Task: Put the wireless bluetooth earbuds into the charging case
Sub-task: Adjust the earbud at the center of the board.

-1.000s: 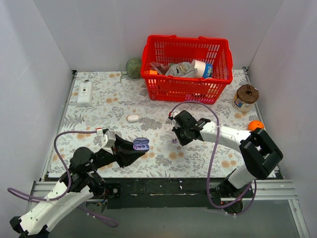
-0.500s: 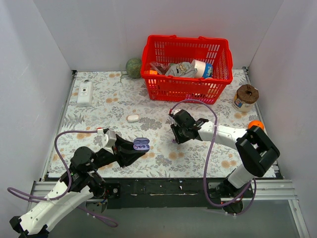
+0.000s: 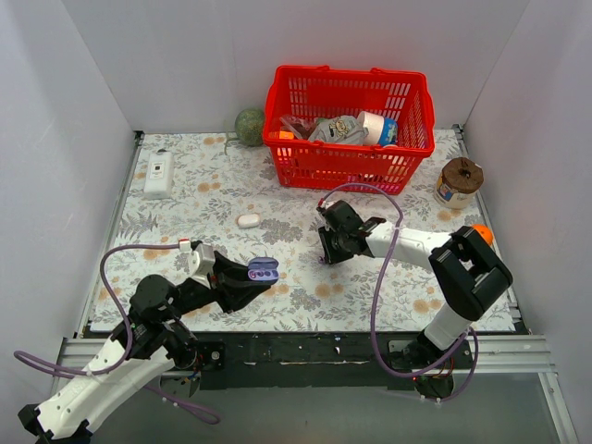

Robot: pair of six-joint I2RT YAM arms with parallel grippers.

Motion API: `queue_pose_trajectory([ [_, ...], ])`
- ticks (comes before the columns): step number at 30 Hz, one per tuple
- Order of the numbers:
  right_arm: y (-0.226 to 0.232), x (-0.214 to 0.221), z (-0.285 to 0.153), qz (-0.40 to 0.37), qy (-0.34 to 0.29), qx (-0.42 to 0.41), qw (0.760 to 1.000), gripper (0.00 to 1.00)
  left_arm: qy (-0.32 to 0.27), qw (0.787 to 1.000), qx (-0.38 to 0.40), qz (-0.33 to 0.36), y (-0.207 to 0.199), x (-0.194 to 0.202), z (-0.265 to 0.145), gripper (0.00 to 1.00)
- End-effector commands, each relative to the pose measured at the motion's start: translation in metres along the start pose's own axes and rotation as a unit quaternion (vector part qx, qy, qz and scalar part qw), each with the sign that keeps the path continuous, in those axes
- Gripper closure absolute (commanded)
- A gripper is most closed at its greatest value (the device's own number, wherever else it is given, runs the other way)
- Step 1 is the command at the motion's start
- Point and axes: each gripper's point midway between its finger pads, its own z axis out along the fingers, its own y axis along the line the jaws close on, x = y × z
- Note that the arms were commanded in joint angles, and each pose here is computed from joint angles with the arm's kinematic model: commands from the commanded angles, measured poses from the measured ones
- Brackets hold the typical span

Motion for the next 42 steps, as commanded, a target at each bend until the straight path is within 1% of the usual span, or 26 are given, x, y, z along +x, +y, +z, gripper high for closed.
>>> queue_pose_trajectory([
  [1, 0.003, -0.002, 0.008, -0.034, 0.008, -0.014, 0.999, 0.67, -0.009, 1.000, 0.008, 0.000, -0.004, -0.002, -0.001, 1.00],
  [3, 0.004, -0.002, 0.008, -0.053, 0.010, -0.021, 0.998, 0.72, -0.011, 1.000, 0.008, 0.001, -0.004, -0.003, -0.002, 1.00],
  [6, 0.001, -0.008, 0.008, -0.086, 0.006, -0.016, 0.996, 0.75, -0.011, 1.000, 0.010, 0.002, -0.004, -0.003, -0.002, 1.00],
  [8, -0.002, -0.014, 0.006, -0.102, -0.006, -0.006, 0.995, 0.75, -0.010, 1.000, 0.011, 0.003, -0.005, -0.004, -0.001, 1.00],
  [11, -0.007, -0.023, -0.003, -0.103, -0.026, 0.013, 0.994, 0.67, -0.010, 1.000, 0.011, 0.003, -0.005, -0.004, -0.002, 1.00],
  [12, -0.009, -0.026, -0.005, -0.102, -0.033, 0.018, 0.994, 0.63, -0.009, 1.000, 0.012, 0.003, -0.005, -0.003, -0.002, 1.00],
  [15, -0.013, -0.028, -0.015, -0.095, -0.046, 0.028, 0.994, 0.56, -0.010, 1.000, 0.014, 0.005, -0.006, -0.004, -0.002, 1.00],
  [17, -0.011, -0.031, -0.024, -0.087, -0.067, 0.020, 0.994, 0.55, -0.011, 1.000, 0.012, 0.006, -0.006, -0.005, -0.002, 1.00],
  [19, -0.011, -0.022, -0.024, -0.079, -0.066, 0.014, 0.995, 0.58, -0.013, 1.000, 0.013, 0.006, -0.006, -0.006, -0.002, 1.00],
  [20, -0.009, -0.019, -0.023, -0.076, -0.064, 0.005, 0.995, 0.61, -0.012, 1.000, 0.012, 0.005, -0.006, -0.005, -0.002, 1.00],
  [23, -0.010, -0.010, -0.014, -0.071, -0.050, 0.004, 0.996, 0.79, -0.011, 1.000, 0.013, 0.004, -0.006, -0.004, -0.002, 1.00],
  [24, -0.010, -0.009, -0.011, -0.071, -0.048, 0.004, 0.996, 0.88, -0.010, 1.000, 0.013, 0.004, -0.005, -0.004, -0.001, 1.00],
  [26, -0.009, -0.008, -0.006, -0.069, -0.046, 0.003, 0.997, 0.93, -0.007, 1.000, 0.013, 0.003, -0.006, -0.003, -0.001, 1.00],
  [27, -0.008, -0.010, -0.005, -0.070, -0.049, 0.002, 0.996, 0.97, -0.008, 1.000, 0.013, 0.004, -0.005, -0.004, -0.001, 1.00],
  [34, -0.004, -0.022, 0.009, -0.075, -0.050, 0.001, 0.996, 0.99, -0.008, 1.000, 0.013, 0.002, -0.005, -0.003, -0.001, 1.00],
  [42, 0.010, -0.027, 0.019, -0.105, -0.044, -0.036, 0.993, 0.99, -0.005, 1.000, 0.010, 0.005, -0.005, -0.003, -0.003, 1.00],
])
